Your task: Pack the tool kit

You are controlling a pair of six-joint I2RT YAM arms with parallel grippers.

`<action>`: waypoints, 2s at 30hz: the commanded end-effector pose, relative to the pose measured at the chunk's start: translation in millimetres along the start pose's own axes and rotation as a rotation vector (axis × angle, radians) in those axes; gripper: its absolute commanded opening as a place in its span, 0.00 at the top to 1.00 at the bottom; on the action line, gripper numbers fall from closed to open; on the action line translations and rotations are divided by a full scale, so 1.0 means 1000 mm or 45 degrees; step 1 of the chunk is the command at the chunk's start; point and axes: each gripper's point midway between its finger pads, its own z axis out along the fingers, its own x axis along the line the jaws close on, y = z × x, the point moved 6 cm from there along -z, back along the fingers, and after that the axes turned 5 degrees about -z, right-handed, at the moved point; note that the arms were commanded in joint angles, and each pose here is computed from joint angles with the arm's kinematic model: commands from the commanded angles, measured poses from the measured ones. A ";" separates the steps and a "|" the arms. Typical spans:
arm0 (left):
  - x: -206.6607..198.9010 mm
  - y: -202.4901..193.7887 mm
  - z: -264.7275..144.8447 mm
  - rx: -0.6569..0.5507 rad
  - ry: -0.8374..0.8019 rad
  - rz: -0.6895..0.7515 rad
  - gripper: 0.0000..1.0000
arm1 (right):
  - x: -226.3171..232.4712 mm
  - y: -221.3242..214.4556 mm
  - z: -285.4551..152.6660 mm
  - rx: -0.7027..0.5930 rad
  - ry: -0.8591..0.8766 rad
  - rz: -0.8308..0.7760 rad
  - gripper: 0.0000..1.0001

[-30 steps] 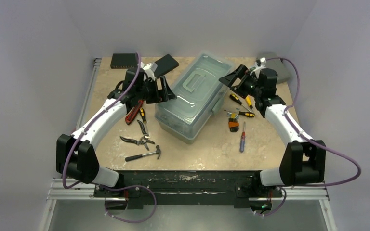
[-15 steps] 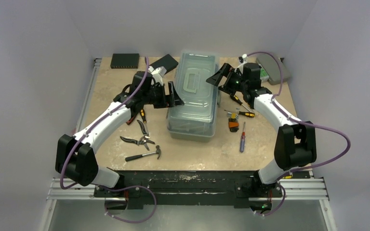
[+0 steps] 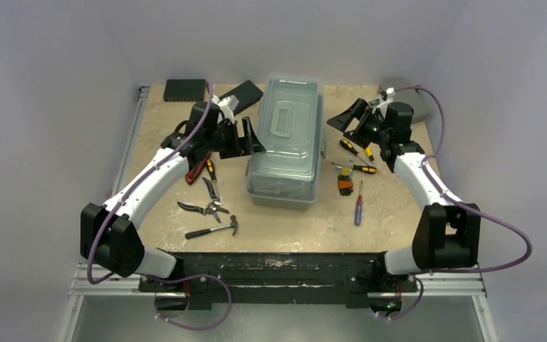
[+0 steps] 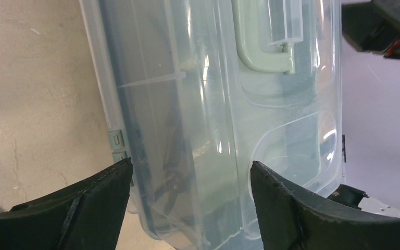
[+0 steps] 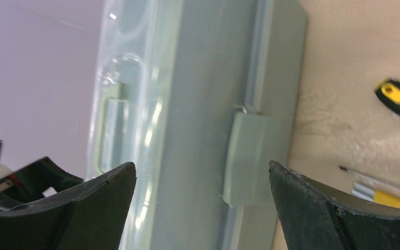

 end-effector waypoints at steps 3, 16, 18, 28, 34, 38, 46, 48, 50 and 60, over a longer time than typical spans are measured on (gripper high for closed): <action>-0.014 0.029 -0.019 -0.163 -0.023 0.031 0.19 | -0.025 -0.035 -0.011 0.044 -0.082 -0.009 0.01; -0.015 0.035 -0.008 -0.168 -0.041 0.005 0.19 | 0.004 -0.093 -0.031 0.175 -0.034 -0.132 0.01; -0.015 0.036 -0.009 -0.172 -0.036 0.007 0.20 | 0.011 -0.100 -0.028 0.202 -0.018 -0.148 0.01; -0.011 0.041 -0.015 -0.194 0.038 0.042 0.20 | 0.014 -0.064 -0.036 0.119 -0.071 -0.181 0.01; -0.007 0.049 -0.023 -0.245 0.112 0.072 0.19 | -0.010 -0.042 -0.035 0.062 -0.030 -0.063 0.01; -0.005 0.055 -0.027 -0.279 0.161 0.094 0.18 | -0.017 -0.036 -0.025 0.038 0.047 0.014 0.02; 0.002 0.062 -0.016 -0.247 0.222 0.111 0.16 | -0.018 -0.031 -0.001 0.004 0.236 0.087 0.01; 0.005 0.062 -0.011 -0.229 0.226 0.106 0.16 | -0.022 -0.032 0.006 0.025 0.242 0.113 0.01; 0.007 0.062 -0.006 -0.210 0.222 0.097 0.16 | -0.029 -0.038 0.011 0.053 0.228 0.144 0.01; 0.010 0.057 0.015 -0.124 0.158 0.061 0.17 | -0.047 -0.065 0.026 0.089 0.371 0.336 0.01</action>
